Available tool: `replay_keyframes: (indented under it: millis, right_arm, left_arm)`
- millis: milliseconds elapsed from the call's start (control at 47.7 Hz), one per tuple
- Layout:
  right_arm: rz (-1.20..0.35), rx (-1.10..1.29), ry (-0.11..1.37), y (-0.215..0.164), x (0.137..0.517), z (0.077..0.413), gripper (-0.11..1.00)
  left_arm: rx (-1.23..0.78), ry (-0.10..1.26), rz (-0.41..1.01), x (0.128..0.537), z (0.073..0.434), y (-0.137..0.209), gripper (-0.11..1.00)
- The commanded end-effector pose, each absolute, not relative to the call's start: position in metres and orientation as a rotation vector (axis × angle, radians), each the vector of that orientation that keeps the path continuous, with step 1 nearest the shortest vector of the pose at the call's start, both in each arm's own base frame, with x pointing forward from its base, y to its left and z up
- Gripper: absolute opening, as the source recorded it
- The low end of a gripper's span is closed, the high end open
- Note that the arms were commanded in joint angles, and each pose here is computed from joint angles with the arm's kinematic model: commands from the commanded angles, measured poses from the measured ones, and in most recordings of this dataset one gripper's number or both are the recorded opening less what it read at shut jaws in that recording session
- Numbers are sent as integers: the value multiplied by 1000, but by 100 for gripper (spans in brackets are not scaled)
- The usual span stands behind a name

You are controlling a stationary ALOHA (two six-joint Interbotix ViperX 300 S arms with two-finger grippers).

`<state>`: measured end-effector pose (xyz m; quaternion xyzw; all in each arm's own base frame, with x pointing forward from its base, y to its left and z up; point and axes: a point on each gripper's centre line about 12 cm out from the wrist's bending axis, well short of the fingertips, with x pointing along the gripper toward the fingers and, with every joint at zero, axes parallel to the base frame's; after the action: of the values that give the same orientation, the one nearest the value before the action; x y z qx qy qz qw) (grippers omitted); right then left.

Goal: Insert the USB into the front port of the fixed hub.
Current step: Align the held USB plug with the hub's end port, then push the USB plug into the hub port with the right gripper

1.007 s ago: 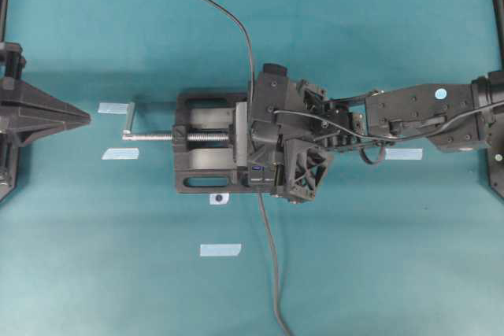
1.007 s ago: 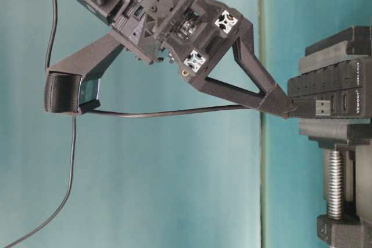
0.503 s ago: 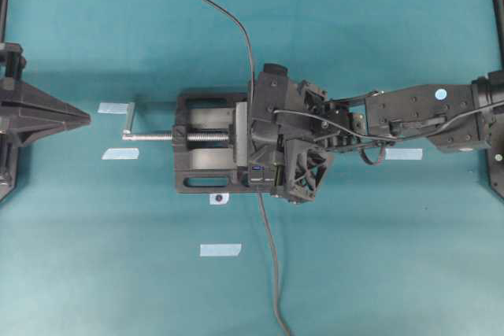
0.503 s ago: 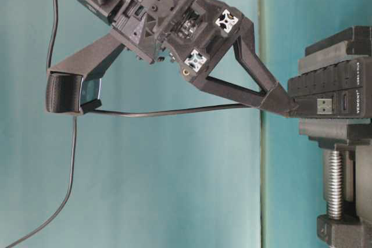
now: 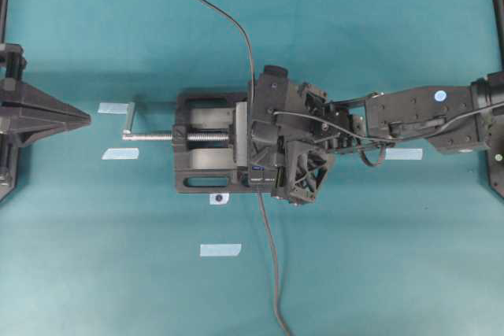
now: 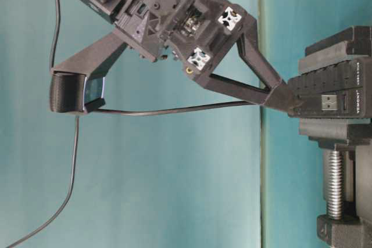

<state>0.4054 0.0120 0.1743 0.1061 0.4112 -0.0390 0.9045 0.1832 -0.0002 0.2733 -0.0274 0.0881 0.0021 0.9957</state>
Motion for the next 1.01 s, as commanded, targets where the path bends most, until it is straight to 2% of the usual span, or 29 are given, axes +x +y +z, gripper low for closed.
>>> replay_keyframes:
  millis: [0,986]
  right_arm:
    - [-78,234,824,15,407,182,9]
    - [-68,234,847,21,407,176,9]
  left_arm:
    - [-55,160,4,185,279,0,0]
    - [-55,160,4,185,279,0,0]
